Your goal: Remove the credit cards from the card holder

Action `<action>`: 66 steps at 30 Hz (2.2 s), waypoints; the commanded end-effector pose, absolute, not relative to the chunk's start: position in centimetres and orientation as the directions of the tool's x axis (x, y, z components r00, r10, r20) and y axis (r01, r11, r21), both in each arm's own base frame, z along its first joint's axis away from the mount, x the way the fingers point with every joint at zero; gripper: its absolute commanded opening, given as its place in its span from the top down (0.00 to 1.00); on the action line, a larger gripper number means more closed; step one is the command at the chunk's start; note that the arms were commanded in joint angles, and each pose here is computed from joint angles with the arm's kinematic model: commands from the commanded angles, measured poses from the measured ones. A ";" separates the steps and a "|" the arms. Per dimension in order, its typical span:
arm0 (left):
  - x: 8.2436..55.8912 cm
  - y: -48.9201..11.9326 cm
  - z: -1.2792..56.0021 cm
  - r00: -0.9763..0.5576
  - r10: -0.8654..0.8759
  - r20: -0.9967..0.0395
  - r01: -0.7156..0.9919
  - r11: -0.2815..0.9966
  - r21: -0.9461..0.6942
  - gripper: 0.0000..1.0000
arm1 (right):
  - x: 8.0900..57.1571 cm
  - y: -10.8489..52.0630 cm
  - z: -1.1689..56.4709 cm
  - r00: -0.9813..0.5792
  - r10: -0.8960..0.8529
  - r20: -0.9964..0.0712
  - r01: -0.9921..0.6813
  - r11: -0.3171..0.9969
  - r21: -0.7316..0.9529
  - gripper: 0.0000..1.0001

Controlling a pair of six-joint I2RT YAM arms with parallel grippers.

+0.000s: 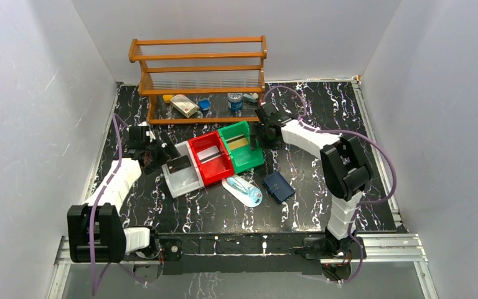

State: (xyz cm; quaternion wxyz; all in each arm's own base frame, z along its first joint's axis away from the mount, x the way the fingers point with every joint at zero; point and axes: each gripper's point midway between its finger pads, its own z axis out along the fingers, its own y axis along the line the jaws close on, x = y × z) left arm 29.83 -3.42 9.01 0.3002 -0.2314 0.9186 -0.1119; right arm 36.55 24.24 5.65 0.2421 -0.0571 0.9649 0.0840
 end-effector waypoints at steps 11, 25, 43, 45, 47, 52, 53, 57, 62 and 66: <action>34.8 -11.4 11.1 -0.802 -0.418 -0.427 -0.029 0.741 -0.671 0.03 | 34.7 19.7 10.4 -0.818 0.079 -0.570 -0.057 0.974 0.218 0.09; 36.7 -10.6 12.1 -0.775 -0.373 -0.511 -0.025 0.825 -0.565 0.02 | 32.3 16.2 15.8 -0.755 0.133 -0.643 -0.024 0.973 0.230 0.03; 29.2 -4.0 18.0 -0.568 -0.444 -0.693 -0.221 0.893 -0.392 0.02 | 19.1 28.4 14.3 -0.848 0.048 -0.529 -0.310 0.762 0.568 0.15; 28.7 -3.6 18.4 -0.545 -0.437 -0.716 -0.220 0.898 -0.380 0.02 | 18.0 29.5 12.8 -0.852 -0.006 -0.524 -0.330 0.783 0.527 0.15; 28.3 -2.8 18.6 -0.533 -0.413 -0.739 -0.230 0.911 -0.343 0.01 | 17.7 30.4 11.6 -0.851 -0.043 -0.523 -0.340 0.805 0.486 0.16; 27.6 -2.0 19.1 -0.542 -0.359 -0.760 -0.225 0.933 -0.280 0.02 | 18.3 32.3 9.3 -0.842 -0.128 -0.524 -0.369 0.846 0.386 0.16; 27.4 -1.9 19.1 -0.546 -0.351 -0.761 -0.224 0.936 -0.271 0.02 | 18.7 32.5 8.9 -0.839 -0.140 -0.526 -0.371 0.855 0.363 0.16; 26.7 -1.0 18.9 -0.545 -0.320 -0.775 -0.243 0.945 -0.220 0.02 | 19.4 33.7 7.9 -0.822 -0.211 -0.529 -0.414 0.859 0.300 0.15; 26.1 -0.2 19.2 -0.549 -0.278 -0.789 -0.242 0.956 -0.168 0.02 | 19.1 34.8 5.9 -0.820 -0.285 -0.497 -0.450 0.857 0.251 0.15; 26.0 0.9 20.2 -0.532 -0.270 -0.802 -0.286 0.949 -0.130 0.02 | 17.3 37.2 4.8 -0.818 -0.337 -0.466 -0.498 0.821 0.280 0.15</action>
